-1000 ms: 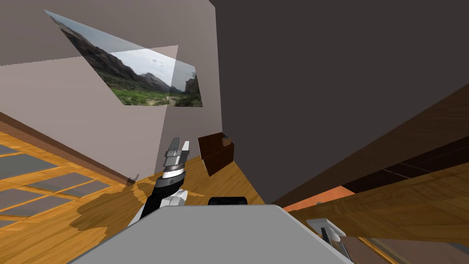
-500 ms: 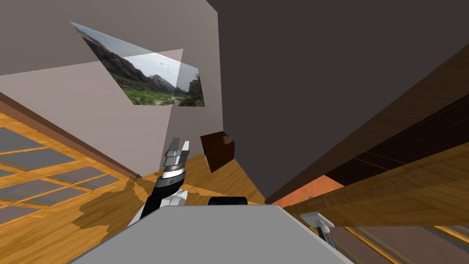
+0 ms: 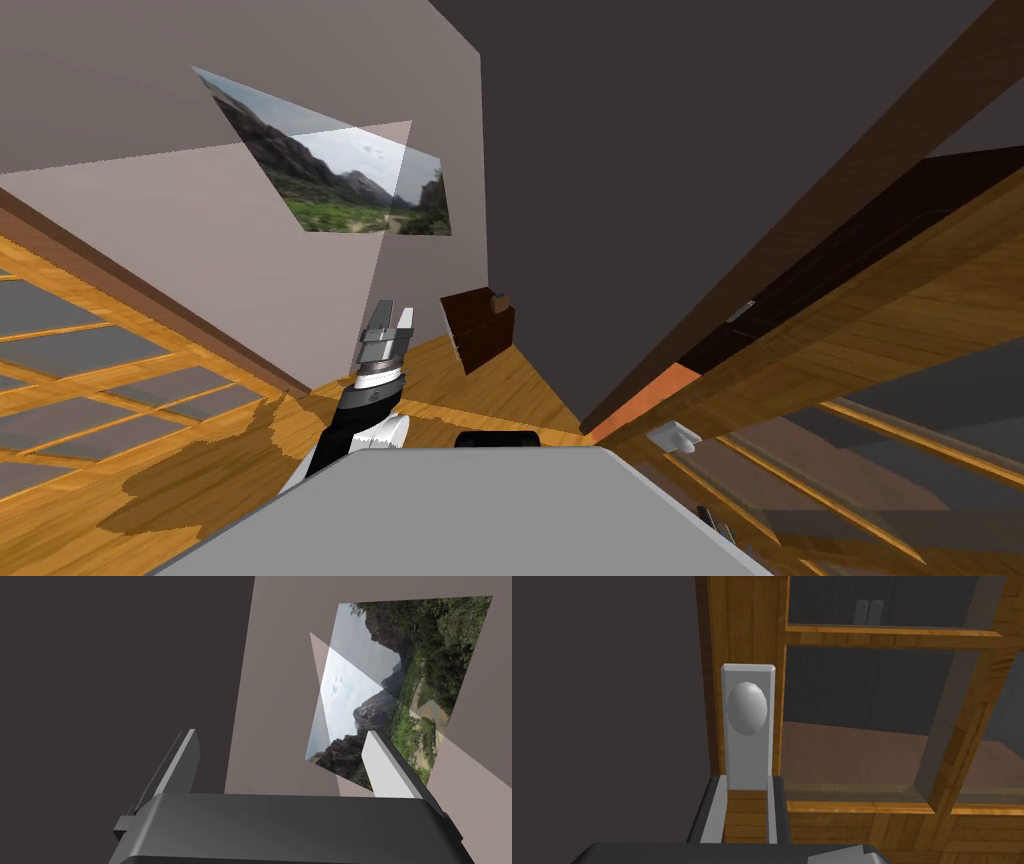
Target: Pull the door open
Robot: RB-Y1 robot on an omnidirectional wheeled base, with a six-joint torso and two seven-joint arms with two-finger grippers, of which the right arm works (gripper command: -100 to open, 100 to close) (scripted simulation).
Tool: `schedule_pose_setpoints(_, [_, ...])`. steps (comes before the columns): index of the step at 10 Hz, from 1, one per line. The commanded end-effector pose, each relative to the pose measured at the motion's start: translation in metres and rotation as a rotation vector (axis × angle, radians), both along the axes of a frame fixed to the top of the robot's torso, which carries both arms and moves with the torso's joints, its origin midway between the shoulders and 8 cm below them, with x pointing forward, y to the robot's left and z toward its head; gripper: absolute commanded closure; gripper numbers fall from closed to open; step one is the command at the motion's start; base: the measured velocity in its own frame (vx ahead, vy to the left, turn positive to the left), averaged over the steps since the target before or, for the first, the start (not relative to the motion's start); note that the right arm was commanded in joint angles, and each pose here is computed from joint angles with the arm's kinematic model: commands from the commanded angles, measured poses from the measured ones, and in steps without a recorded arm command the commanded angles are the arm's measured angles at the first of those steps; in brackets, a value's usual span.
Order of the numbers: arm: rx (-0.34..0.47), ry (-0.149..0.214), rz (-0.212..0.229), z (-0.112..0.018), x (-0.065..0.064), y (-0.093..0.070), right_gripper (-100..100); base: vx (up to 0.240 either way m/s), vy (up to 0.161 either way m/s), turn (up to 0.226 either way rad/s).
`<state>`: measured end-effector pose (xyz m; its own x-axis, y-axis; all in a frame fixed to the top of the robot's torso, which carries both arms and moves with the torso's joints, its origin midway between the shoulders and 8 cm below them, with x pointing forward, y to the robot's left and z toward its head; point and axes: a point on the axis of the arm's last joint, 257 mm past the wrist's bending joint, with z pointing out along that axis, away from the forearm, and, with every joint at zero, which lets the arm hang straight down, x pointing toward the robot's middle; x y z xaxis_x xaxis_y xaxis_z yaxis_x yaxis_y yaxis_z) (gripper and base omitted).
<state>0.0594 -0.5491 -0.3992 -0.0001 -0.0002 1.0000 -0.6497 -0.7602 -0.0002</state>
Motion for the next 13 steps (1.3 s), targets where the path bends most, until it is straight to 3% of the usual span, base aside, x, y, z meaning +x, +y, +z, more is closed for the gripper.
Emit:
schedule_pose_setpoints(1, [0.000, 0.000, 0.000, 0.000, 0.000, 0.000, -100, -0.032, 0.076, -0.028])
schedule_pose_setpoints(7, [-0.006, -0.004, 0.005, -0.001, 0.032, -0.018, -100, 0.148, -0.132, -0.010])
schedule_pose_setpoints(8, [-0.006, -0.004, 0.004, -0.001, 0.028, -0.016, -100, 0.069, -0.073, 0.010])
schedule_pose_setpoints(9, [-0.006, -0.004, 0.004, -0.001, 0.028, -0.016, 100, -0.009, 0.013, -0.007])
schedule_pose_setpoints(13, [-0.006, -0.004, 0.004, -0.001, 0.028, -0.016, 100, -0.016, 0.017, 0.003])
